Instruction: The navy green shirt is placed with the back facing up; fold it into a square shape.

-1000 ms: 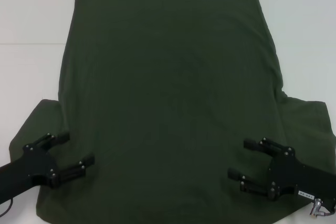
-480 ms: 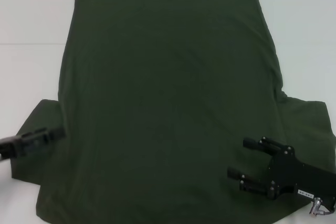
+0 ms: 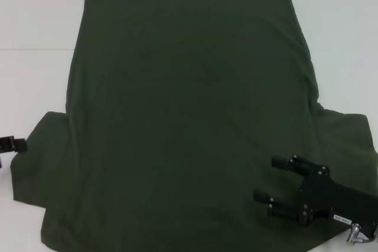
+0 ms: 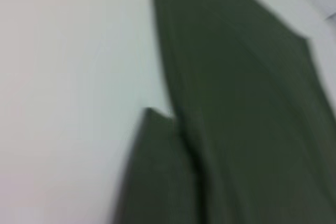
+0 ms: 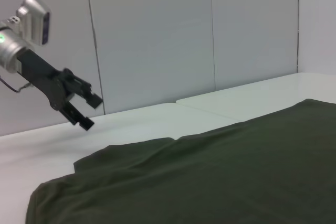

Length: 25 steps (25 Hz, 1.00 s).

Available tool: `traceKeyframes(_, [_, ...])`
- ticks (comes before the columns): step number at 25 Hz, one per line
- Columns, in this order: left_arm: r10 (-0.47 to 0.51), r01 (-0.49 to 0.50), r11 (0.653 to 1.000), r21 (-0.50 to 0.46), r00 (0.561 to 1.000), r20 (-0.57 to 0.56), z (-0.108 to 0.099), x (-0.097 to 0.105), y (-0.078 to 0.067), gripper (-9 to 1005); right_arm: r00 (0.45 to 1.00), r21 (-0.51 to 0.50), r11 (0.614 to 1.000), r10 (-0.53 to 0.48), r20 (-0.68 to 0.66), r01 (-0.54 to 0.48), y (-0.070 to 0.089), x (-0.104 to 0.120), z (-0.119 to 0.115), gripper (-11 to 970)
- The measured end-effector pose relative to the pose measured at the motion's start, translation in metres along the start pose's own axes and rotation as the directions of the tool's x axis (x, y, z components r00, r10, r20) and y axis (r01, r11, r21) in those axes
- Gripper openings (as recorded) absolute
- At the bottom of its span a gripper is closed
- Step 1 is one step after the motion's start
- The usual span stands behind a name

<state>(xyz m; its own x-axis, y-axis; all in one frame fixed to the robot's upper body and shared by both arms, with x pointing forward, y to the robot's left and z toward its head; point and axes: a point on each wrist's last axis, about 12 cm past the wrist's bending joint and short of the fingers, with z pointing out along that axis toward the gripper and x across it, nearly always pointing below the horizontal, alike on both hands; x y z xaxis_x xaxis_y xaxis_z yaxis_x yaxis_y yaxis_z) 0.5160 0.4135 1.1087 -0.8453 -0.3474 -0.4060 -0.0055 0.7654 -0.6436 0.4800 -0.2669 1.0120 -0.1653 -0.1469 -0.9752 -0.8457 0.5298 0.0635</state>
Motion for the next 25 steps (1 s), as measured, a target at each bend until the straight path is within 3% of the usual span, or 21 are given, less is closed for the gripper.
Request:
traceKeyframes(4, [-0.029,0.026,0.996,-0.089,0.999,-0.034,0.006,-0.007,0.003,945,1.000,-0.004,1.000,0.004,0.002,-0.004,0.001,0.000,0.001,851])
traceKeyframes(13, [0.025,-0.036,0.994,-0.107,0.994,-0.105,0.020,-0.009,-0.001,946,1.000,-0.006,1.000,-0.001,0.001,0.001,-0.001,-0.002,0.002,852])
traceKeyframes(25, [0.022,-0.038,0.991,-0.131,0.992,-0.124,0.026,-0.004,0.007,946,1.000,-0.008,1.000,0.000,0.006,0.000,-0.001,-0.002,0.003,852])
